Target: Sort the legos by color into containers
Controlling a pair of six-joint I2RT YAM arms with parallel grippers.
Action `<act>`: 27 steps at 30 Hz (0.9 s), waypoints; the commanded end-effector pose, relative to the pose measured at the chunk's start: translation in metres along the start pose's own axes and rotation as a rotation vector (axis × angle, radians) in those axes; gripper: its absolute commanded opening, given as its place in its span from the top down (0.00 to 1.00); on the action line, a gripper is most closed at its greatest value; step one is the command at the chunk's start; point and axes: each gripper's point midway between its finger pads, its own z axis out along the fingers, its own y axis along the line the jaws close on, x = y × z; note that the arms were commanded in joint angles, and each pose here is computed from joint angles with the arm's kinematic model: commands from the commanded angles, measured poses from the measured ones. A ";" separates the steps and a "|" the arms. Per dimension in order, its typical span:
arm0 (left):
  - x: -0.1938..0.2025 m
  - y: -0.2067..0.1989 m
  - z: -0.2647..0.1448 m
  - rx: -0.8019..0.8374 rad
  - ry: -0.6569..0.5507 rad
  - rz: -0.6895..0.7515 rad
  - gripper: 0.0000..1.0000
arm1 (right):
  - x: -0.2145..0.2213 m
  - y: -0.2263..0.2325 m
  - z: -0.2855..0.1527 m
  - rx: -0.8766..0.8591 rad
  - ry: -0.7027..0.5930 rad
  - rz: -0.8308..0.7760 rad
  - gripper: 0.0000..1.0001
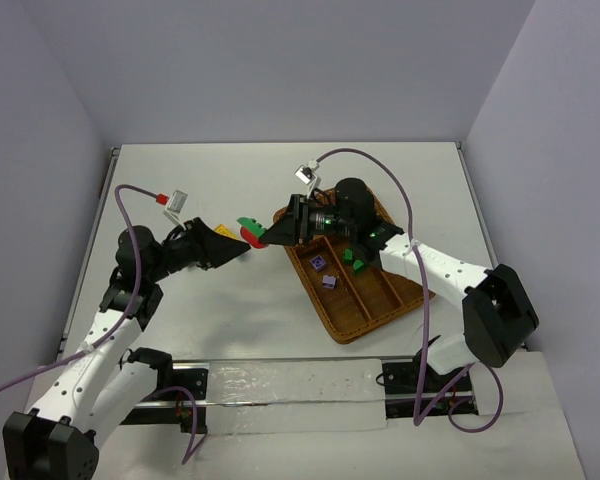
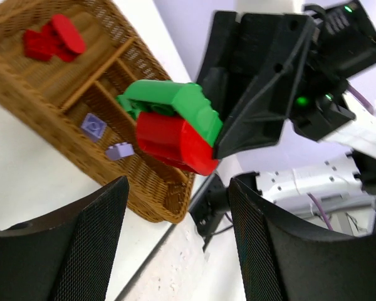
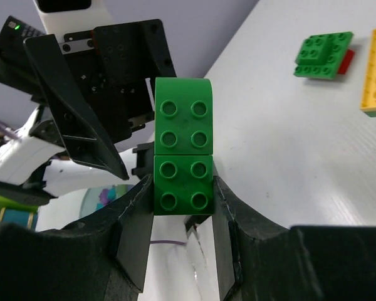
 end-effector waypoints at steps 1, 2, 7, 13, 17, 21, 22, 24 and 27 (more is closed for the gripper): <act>-0.007 -0.029 -0.001 0.147 0.005 0.066 0.28 | -0.002 0.025 0.000 -0.118 0.012 -0.030 1.00; -0.006 -0.029 -0.001 0.155 0.007 0.064 0.29 | -0.002 0.026 0.000 -0.122 0.014 -0.032 1.00; -0.008 -0.036 0.000 0.197 0.001 0.068 0.31 | -0.002 0.031 -0.001 -0.142 0.018 -0.040 1.00; -0.008 -0.035 0.002 0.210 0.001 0.045 0.43 | -0.002 0.035 -0.001 -0.170 0.021 -0.035 1.00; -0.008 -0.035 0.003 0.213 -0.002 0.038 0.50 | 0.000 0.038 0.001 -0.184 0.032 -0.031 1.00; -0.010 -0.035 0.003 0.216 -0.010 0.037 0.49 | 0.004 0.038 0.003 -0.191 0.053 -0.034 1.00; -0.011 -0.036 0.003 0.217 -0.012 0.037 0.48 | 0.005 0.038 0.004 -0.191 0.057 -0.033 1.00; -0.012 -0.037 0.003 0.219 -0.016 0.039 0.44 | 0.006 0.037 0.005 -0.192 0.063 -0.031 1.00; -0.013 -0.039 0.003 0.222 -0.018 0.038 0.41 | 0.008 0.038 0.005 -0.193 0.070 -0.034 1.00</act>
